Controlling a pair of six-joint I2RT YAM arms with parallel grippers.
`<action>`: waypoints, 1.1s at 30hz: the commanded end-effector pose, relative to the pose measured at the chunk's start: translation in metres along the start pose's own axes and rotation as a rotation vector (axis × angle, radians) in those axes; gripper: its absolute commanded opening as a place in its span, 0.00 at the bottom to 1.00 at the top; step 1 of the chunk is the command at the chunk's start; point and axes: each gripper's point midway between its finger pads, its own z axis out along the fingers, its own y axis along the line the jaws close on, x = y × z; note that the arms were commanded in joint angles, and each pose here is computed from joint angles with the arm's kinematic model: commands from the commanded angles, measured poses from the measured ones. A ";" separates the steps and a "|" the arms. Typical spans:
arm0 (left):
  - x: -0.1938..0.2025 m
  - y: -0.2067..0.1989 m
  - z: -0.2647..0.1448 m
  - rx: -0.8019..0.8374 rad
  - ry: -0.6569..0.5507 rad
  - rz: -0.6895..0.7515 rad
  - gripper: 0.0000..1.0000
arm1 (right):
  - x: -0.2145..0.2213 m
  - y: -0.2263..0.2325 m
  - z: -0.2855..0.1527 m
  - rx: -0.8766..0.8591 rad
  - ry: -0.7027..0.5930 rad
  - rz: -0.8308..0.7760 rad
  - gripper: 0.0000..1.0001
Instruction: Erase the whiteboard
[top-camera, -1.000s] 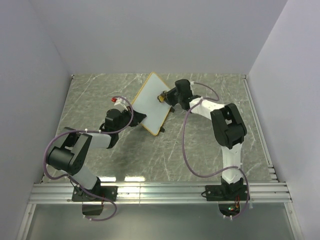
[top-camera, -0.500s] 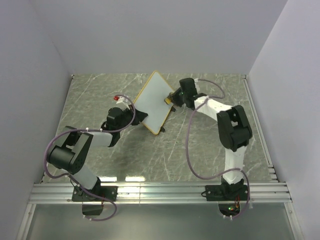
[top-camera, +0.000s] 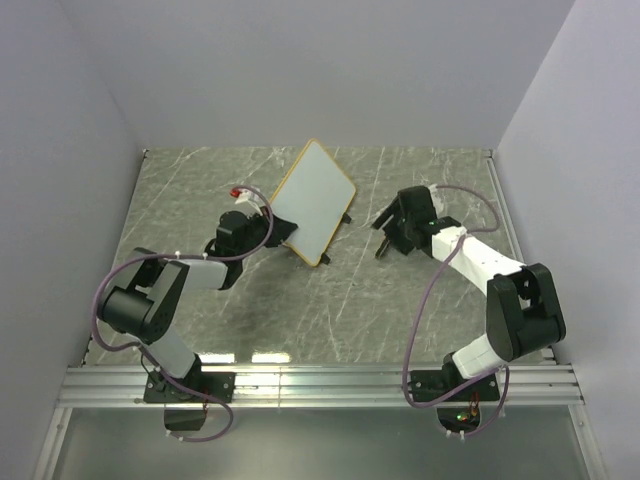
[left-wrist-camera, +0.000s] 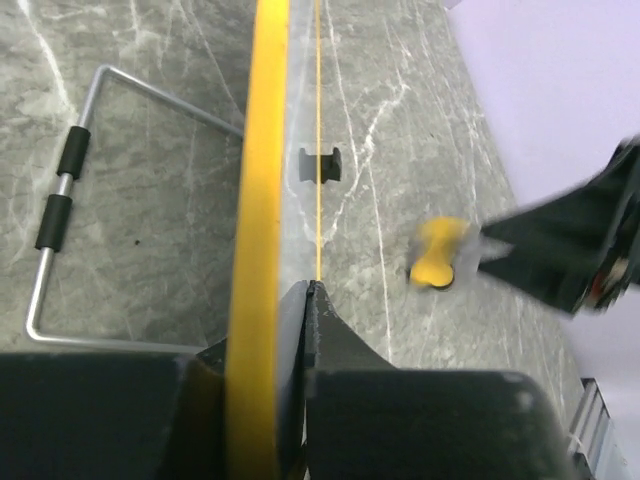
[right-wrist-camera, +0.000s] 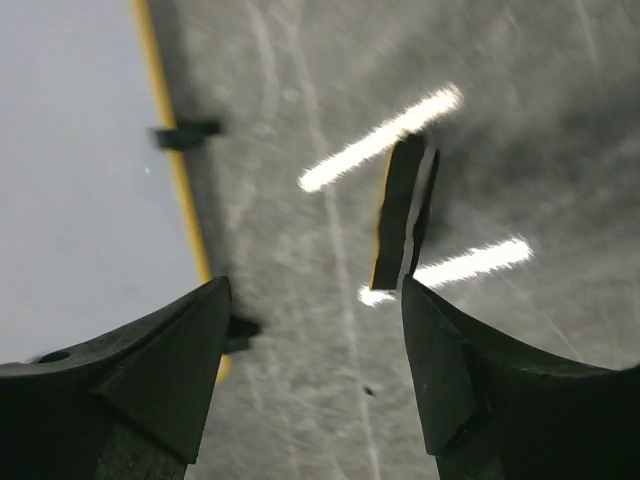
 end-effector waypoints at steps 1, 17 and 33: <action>0.129 0.076 -0.044 -0.285 0.423 -0.018 0.11 | 0.019 -0.021 -0.003 0.044 0.053 -0.027 0.76; 0.124 0.073 -0.060 -0.302 0.352 -0.055 0.43 | 0.022 -0.014 0.003 0.017 0.081 -0.071 0.77; 0.076 0.030 -0.060 -0.207 0.265 0.007 0.77 | 0.020 -0.006 -0.002 -0.027 0.075 -0.082 0.80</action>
